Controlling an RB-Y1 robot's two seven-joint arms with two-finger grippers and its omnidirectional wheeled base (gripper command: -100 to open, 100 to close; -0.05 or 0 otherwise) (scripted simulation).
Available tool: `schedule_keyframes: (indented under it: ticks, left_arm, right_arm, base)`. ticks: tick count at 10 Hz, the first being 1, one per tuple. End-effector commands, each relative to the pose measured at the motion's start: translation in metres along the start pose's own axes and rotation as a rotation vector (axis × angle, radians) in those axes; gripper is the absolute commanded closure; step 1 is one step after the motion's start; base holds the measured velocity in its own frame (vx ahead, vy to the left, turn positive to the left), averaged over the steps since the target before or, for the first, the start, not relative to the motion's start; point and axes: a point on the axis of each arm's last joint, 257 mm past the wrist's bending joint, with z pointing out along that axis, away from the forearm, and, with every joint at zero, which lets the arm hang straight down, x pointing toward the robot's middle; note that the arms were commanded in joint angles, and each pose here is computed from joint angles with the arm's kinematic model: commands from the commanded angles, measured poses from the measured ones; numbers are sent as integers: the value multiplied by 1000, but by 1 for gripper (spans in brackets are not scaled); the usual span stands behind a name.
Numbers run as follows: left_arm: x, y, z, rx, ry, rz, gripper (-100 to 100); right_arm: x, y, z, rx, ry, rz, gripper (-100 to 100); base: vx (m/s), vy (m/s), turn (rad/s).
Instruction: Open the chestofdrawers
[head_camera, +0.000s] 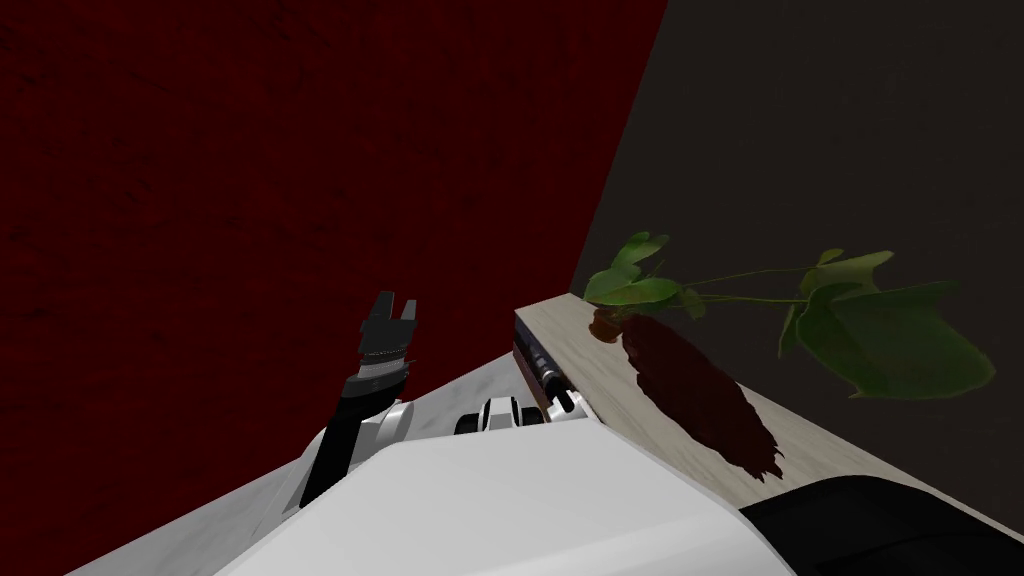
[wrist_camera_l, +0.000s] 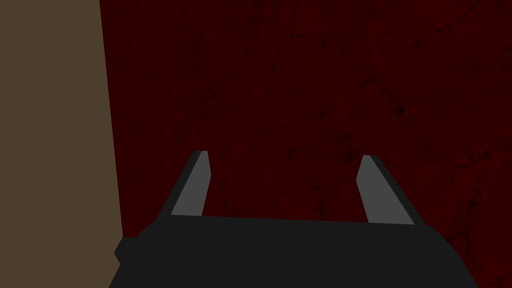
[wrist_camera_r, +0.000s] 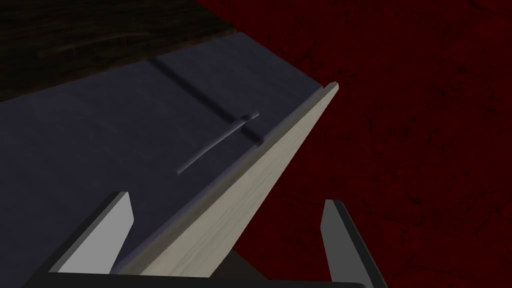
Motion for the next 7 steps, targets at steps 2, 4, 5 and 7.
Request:
schedule_keyframes:
  ticks: [2,4,5,7]
  left_arm:
    - [0,0,0,0,0,0,0]
    - [0,0,0,0,0,0,0]
    - [0,0,0,0,0,0,0]
    - [0,0,0,0,0,0,0]
  right_arm:
    - [18,-43,5,130,42,-60,-100]
    - [33,-72,4,215,73,-115,-100]
    - [33,-74,4,224,74,-115,-100]
    - [45,-104,0,312,102,-175,-100]
  base:
    - [66,36,26]
    - [70,35,108]
    - [54,13,-7]
    - [88,47,99]
